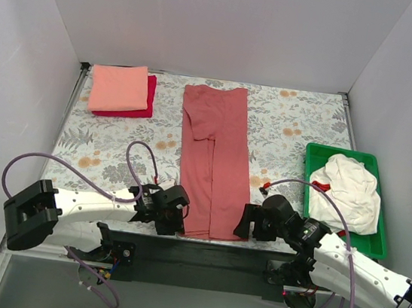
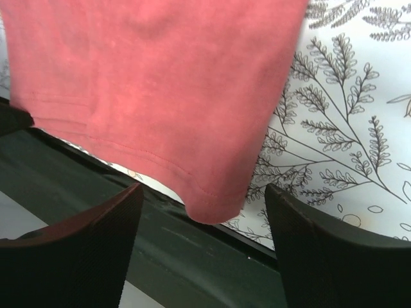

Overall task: Fold and stack the t-shirts
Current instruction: Fold the tshirt

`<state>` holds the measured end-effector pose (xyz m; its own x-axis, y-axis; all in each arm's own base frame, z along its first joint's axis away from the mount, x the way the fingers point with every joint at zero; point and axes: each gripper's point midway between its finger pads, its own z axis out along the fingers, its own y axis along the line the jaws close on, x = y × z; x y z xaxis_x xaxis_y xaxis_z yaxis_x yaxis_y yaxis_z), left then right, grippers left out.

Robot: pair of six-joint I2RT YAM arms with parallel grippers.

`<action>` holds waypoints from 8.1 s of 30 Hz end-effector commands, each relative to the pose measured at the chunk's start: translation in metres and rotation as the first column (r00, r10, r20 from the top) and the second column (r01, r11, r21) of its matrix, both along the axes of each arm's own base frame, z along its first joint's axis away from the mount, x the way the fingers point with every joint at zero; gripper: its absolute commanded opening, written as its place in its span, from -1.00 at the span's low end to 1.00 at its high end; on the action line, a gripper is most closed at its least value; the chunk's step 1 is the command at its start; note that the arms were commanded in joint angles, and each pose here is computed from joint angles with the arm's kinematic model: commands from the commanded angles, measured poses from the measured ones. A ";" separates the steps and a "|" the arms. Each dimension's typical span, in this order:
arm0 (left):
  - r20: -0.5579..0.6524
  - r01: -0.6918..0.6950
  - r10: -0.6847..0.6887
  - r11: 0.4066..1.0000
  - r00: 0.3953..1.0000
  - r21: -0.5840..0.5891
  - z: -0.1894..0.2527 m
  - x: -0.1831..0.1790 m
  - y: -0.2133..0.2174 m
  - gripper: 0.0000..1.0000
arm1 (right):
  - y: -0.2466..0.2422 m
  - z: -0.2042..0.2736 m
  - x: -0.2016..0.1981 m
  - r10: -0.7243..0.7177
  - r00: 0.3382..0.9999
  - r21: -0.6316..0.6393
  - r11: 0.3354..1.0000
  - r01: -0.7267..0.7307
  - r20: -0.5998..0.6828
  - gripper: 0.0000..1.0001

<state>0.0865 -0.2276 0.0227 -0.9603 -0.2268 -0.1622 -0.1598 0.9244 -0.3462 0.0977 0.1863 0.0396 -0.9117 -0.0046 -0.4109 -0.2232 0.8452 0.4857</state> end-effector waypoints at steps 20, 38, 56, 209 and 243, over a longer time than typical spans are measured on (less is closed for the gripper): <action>-0.038 -0.025 0.026 0.999 0.999 0.019 -0.018 -0.012 0.015 -1.00 | -0.012 -0.032 -0.025 -0.025 0.988 -0.059 0.998 0.016 -0.154 -0.69; 0.137 0.005 0.019 0.985 0.990 -0.173 0.038 0.012 -0.009 -1.00 | 0.034 0.027 -0.008 0.135 0.989 0.213 0.966 -0.145 0.061 -0.97; 0.435 -0.218 0.215 0.975 0.874 -0.043 0.087 0.148 -0.004 -1.00 | 0.047 0.099 0.119 -0.059 0.932 0.033 0.998 0.051 0.356 -0.97; 0.292 -0.111 0.173 0.970 0.941 -0.217 0.107 0.078 0.022 -1.00 | 0.009 0.080 0.059 -0.101 0.972 0.075 0.993 0.087 0.211 -0.97; 0.522 -0.394 0.424 0.902 0.740 -0.175 0.201 0.320 0.055 -1.00 | 0.023 0.219 0.284 -0.146 0.853 0.118 0.988 0.100 0.501 -0.97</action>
<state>0.3915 -0.1824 0.2062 -0.5715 -0.5963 -0.5638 -0.3098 0.7930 -0.5246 0.3572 0.2058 0.2241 -0.6510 0.1372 -0.7466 -0.2871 0.8660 0.4095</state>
